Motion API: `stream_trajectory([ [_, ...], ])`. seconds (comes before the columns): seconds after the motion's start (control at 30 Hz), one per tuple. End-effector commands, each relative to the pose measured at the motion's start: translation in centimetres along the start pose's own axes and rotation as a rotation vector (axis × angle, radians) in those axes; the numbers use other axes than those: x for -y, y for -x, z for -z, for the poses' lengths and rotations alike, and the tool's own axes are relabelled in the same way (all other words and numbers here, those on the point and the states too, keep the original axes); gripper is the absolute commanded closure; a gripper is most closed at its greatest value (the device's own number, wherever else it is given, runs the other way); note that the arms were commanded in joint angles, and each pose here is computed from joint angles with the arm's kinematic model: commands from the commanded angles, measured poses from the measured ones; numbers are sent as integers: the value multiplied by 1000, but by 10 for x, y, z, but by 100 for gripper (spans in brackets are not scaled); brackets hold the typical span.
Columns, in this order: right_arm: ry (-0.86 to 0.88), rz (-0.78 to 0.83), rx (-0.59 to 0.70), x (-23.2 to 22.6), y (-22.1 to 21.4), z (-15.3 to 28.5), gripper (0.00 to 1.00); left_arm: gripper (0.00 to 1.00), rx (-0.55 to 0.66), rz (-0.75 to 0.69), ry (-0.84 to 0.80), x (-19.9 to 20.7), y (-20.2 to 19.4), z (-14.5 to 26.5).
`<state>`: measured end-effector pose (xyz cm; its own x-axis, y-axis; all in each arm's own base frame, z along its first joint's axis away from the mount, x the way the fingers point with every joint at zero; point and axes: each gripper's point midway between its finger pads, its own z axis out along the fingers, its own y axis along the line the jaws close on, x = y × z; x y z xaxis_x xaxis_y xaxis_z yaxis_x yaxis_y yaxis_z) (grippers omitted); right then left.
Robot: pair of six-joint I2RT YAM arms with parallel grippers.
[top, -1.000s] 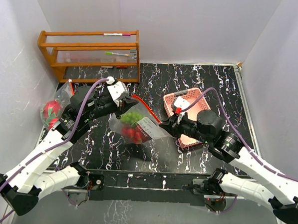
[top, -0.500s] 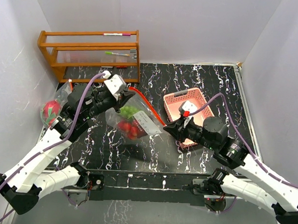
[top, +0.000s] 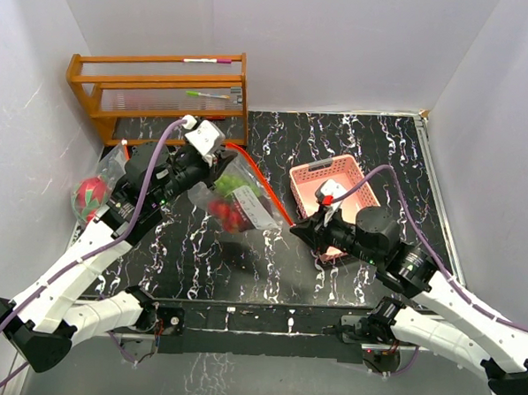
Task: Place the food in the zip-top bag and seal the zipper
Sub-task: Zip the zipper food storage bag at the center of the board, then place the zipper food storage bag at the center of the board.
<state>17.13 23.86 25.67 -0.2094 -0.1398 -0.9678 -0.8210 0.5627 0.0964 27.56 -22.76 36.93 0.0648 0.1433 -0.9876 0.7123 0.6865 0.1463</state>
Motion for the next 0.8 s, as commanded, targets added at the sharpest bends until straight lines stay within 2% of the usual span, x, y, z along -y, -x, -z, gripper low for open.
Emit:
stream_trajectory([
  [0.0,-7,-17,-33,1,-9,1,91,100,156,-24,132,-28,54,11],
  [0.13,-38,-19,-14,6,-3,2,90,100,147,-11,113,-25,50,9],
  [0.17,-46,-26,-8,7,0,2,86,100,138,-4,105,-23,47,7],
  [0.23,-56,-40,3,8,7,0,71,100,109,15,95,-21,40,4],
  [0.33,-113,-88,1,16,16,-4,38,100,62,47,105,-21,22,0],
  [0.37,-140,-106,-9,20,18,-6,30,100,47,60,124,-23,15,0],
  [0.5,-219,-178,-46,30,20,-10,14,100,11,93,197,-33,-7,1],
  [0.57,-252,-224,-34,33,24,-10,3,94,-5,112,254,-41,-16,1],
  [0.6,-266,-244,-26,35,25,-9,2,92,-10,122,291,-47,-18,2],
  [0.63,-272,-267,-15,35,28,-8,2,88,-19,131,326,-52,-21,3],
  [0.7,-297,-317,7,37,31,-6,2,70,-45,153,389,-61,-30,6],
  [0.73,-315,-345,16,39,31,-5,1,50,-58,162,408,-63,-35,6],
  [0.77,-341,-386,25,42,30,-5,2,21,-71,171,425,-65,-40,7],
])
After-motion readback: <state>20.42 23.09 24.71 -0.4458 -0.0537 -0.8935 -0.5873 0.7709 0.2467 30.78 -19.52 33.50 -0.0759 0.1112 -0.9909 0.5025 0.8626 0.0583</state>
